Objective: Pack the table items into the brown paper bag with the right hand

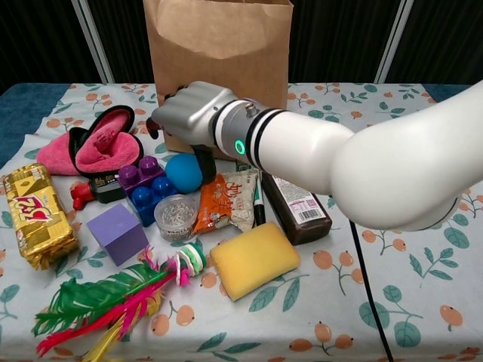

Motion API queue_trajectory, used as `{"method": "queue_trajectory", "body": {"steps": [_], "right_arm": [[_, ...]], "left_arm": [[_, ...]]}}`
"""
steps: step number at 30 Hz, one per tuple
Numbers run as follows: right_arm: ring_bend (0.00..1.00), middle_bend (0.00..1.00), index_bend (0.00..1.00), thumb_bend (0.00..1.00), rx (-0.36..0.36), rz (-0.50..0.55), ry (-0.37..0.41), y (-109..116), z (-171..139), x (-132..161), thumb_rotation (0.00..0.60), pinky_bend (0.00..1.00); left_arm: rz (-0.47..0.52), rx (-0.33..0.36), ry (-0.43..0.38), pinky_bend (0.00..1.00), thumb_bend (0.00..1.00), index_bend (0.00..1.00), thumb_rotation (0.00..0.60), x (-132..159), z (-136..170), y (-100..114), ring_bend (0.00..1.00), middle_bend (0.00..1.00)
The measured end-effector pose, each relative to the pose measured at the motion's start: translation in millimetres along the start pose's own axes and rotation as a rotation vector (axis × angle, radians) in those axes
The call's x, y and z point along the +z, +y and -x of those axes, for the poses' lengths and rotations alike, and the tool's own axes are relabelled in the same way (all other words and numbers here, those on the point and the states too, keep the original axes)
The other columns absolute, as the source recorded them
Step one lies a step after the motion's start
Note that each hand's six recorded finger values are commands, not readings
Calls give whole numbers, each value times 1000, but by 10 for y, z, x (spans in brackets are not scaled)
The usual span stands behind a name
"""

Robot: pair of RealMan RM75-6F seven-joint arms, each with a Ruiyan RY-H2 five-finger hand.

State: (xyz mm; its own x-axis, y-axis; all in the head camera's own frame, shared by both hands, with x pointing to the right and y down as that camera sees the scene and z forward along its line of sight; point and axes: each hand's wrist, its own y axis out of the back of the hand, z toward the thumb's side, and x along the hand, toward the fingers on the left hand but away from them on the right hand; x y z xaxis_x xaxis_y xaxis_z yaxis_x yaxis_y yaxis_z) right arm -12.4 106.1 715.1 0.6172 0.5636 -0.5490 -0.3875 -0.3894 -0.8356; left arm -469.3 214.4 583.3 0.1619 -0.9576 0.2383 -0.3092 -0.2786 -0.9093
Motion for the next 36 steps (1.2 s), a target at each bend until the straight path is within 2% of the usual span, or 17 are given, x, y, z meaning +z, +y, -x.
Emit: {"method": "queue_trajectory", "body": {"steps": [18,25,36], "right_arm": [[73,262,195,40,40,-14,-27,-197,126,84,600,10],[118,301,264,63,44,-25,-23,-264,151,124,600,41],[243,408,416,167,12,-40,-22,-263,163,164,600,119]], "left_arm": [[5,10,8,246,113,263,600,-58,-11,27,170,266],[8,11,13,247,114,263,600,-79,-11,31,170,266],[10,13,17,248,114,263,600,-96,-3,46,170,266]]}}
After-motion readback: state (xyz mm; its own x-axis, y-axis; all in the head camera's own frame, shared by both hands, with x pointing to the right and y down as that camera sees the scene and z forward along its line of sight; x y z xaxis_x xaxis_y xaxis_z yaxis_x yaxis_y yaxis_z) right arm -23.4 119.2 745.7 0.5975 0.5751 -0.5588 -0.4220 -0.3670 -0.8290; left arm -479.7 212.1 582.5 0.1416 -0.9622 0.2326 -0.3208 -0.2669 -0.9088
